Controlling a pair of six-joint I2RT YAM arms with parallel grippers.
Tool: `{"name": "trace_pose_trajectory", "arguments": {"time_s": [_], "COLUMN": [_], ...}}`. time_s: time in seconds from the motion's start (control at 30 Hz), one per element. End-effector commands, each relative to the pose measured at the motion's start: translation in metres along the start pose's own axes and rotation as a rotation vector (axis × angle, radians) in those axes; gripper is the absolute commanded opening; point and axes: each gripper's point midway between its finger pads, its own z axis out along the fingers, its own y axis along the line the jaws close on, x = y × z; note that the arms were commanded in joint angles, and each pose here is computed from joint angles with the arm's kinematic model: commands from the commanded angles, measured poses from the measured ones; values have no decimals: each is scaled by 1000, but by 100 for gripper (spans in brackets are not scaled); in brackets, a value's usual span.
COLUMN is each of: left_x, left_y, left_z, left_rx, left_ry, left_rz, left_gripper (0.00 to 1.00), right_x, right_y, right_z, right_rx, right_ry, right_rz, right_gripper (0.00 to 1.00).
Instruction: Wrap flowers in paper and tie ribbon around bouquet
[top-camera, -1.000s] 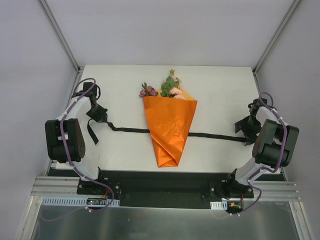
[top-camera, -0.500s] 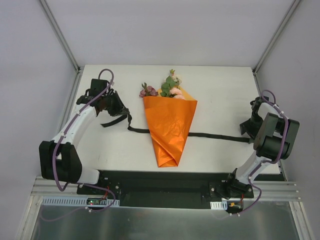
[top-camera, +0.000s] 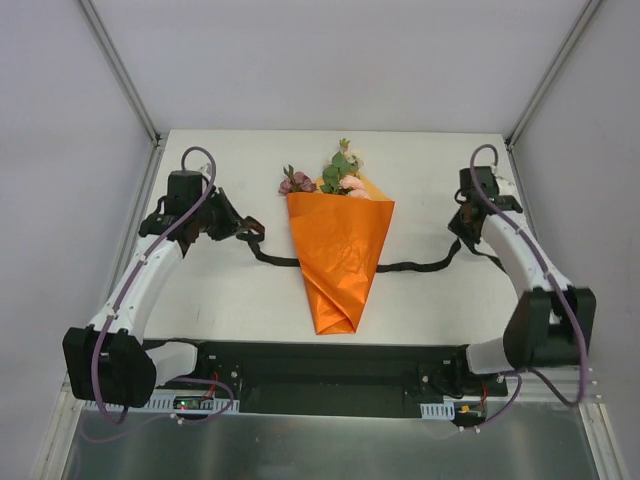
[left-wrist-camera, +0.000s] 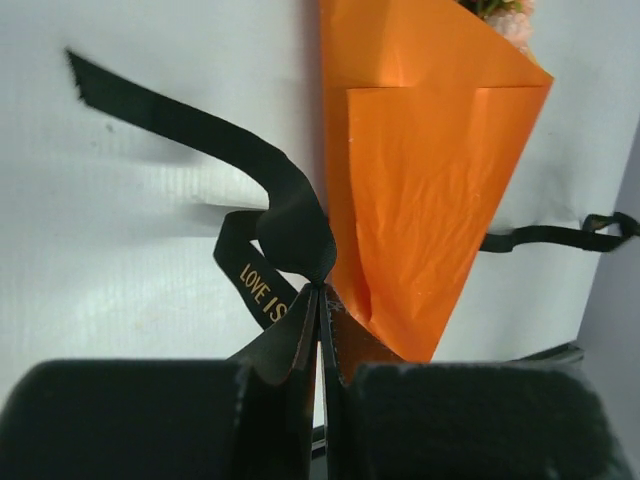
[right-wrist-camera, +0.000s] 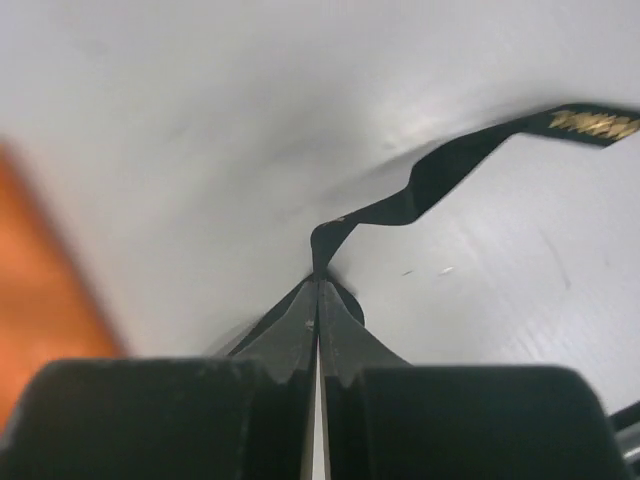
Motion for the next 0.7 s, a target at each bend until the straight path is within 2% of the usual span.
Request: {"name": "trace_pose_trajectory", "arguments": {"time_s": [0.0, 0.1, 0.17, 0.23, 0.27, 0.3, 0.33, 0.37, 0.53, 0.57, 0.63, 0.67], "left_x": [-6, 3, 9, 20, 23, 30, 32, 35, 56, 59, 67, 69], "left_y": [20, 26, 27, 33, 32, 36, 38, 38, 46, 48, 50, 50], "left_z": [-13, -14, -16, -14, -17, -17, -18, -21, -23, -23, -22, -23], "left_rx": [-89, -95, -88, -92, -81, -85, -87, -79, -70, -69, -61, -55], "left_ry": [-110, -103, -101, -82, -87, -78, -83, -93, -66, -63, -43, -46], "left_rz": [-8, -7, -21, -44, -44, -51, -56, -51, -66, -67, -69, -67], "left_gripper": [0, 0, 0, 0, 0, 0, 0, 0, 0, 0, 0, 0], "right_x": [-5, 22, 52, 72, 97, 97, 115, 138, 187, 213, 224, 249], "right_y": [55, 119, 165, 203, 224, 241, 259, 271, 331, 341, 357, 364], "right_z": [-101, -158, -196, -217, -236, -262, -255, -267, -295, -283, -292, -276], "right_rx": [-272, -548, -754, -856, -954, -1016, -1014, -1067, -1245, -1282, -1352, -1376], "right_ry": [-294, -389, -396, -380, -349, -368, -352, -338, -284, -205, -175, -95], "right_rz": [-172, -311, -405, -490, -558, -571, -640, -702, -842, -909, -941, -1001], "right_gripper": [1, 1, 1, 1, 1, 1, 1, 1, 1, 2, 4, 4]}}
